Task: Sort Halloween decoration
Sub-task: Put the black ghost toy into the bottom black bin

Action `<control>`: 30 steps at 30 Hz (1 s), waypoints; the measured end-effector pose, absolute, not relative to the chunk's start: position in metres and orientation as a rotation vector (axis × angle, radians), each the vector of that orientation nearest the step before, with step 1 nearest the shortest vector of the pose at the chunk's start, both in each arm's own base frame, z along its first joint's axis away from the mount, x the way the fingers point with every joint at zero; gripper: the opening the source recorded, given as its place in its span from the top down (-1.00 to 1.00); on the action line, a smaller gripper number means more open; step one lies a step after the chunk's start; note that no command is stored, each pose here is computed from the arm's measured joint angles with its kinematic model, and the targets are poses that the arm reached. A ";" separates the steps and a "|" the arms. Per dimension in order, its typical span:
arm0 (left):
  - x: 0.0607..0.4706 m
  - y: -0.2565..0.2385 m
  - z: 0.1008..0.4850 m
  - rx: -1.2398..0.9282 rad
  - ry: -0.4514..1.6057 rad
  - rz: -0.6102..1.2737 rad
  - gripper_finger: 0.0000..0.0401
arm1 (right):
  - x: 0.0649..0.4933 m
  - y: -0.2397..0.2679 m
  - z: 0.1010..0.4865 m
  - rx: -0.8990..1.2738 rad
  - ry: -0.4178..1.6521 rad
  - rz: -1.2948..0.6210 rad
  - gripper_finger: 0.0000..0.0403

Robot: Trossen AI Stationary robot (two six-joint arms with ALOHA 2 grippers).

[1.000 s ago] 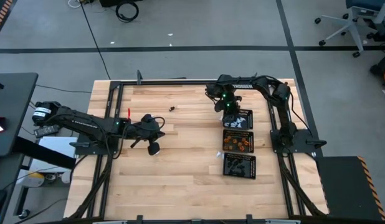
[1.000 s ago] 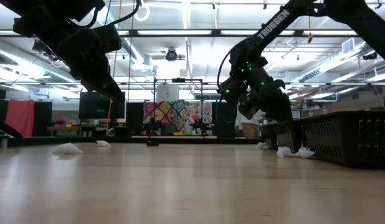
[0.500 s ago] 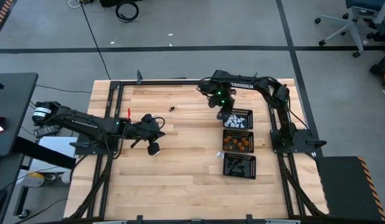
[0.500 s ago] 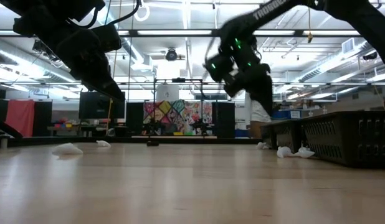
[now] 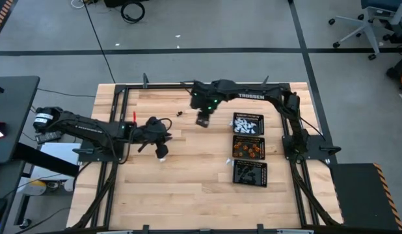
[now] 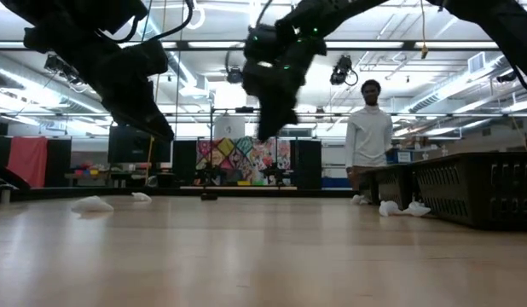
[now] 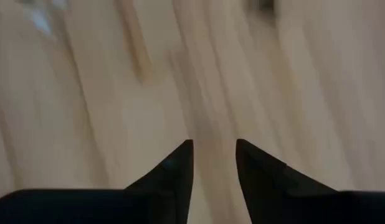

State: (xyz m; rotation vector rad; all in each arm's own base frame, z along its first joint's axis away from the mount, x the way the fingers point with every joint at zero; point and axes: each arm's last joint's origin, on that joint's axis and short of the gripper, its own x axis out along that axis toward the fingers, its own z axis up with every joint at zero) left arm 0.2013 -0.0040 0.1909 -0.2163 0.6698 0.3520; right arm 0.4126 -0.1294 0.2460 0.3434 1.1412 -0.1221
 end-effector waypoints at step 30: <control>0.180 -0.030 0.224 -0.368 0.509 0.112 0.75 | 0.510 -0.172 0.169 0.279 0.681 -0.274 -0.03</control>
